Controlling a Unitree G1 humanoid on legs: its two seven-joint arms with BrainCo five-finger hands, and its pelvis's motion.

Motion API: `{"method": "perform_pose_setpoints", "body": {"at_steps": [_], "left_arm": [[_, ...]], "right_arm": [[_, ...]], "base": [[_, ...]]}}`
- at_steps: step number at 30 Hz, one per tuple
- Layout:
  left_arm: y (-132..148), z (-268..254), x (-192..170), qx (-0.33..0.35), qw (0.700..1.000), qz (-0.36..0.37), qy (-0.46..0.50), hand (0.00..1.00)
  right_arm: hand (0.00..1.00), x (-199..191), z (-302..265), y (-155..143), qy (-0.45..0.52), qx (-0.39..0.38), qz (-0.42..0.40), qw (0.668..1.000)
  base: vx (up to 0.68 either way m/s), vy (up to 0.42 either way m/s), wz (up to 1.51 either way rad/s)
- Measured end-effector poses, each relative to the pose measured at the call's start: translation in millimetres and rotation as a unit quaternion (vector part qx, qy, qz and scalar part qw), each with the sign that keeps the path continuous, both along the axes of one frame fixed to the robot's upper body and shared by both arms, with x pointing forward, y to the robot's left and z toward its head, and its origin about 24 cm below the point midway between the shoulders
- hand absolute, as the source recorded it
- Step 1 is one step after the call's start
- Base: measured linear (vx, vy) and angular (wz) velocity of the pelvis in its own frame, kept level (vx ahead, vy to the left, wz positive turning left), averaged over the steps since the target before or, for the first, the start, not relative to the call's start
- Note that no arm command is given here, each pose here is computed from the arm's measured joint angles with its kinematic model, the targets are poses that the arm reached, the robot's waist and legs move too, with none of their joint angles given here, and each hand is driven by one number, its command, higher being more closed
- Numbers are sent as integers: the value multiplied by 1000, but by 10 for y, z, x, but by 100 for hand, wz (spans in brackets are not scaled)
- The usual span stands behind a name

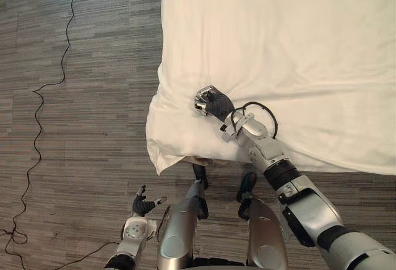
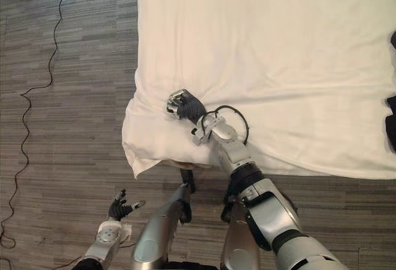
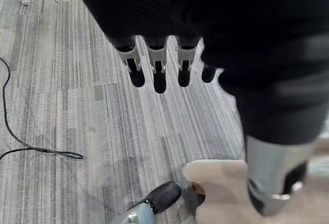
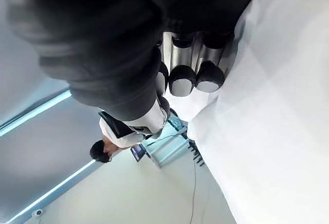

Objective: Tidy the bed and pick cloth on bed and put in laundry

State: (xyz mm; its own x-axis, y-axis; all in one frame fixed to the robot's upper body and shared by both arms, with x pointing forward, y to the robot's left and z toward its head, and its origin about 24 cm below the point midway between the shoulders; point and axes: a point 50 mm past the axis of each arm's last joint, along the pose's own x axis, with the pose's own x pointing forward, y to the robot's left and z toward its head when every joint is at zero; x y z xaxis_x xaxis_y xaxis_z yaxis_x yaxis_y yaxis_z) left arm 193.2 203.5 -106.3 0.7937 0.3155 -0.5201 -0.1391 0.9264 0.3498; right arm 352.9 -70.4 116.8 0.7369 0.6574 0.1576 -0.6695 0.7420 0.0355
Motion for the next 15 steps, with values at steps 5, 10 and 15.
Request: {"method": "perform_pose_setpoints", "body": {"at_steps": [5,10,15], "left_arm": [[105,-4,-69,18,1000,10,-2,0],[204,-66,-164,33,999,13,29,0],[236,-151,-280,44,996,7,72,0]], "right_arm": [[100,-436,-597,-147,58,15,58,996],[100,-1143,-1221,-439,160,-12,117,980],[100,-1292,-1036,-449,125,1,152,981]], "base": [[116,-15,-6],[174,-26,-20],[67,-17,-21]]}}
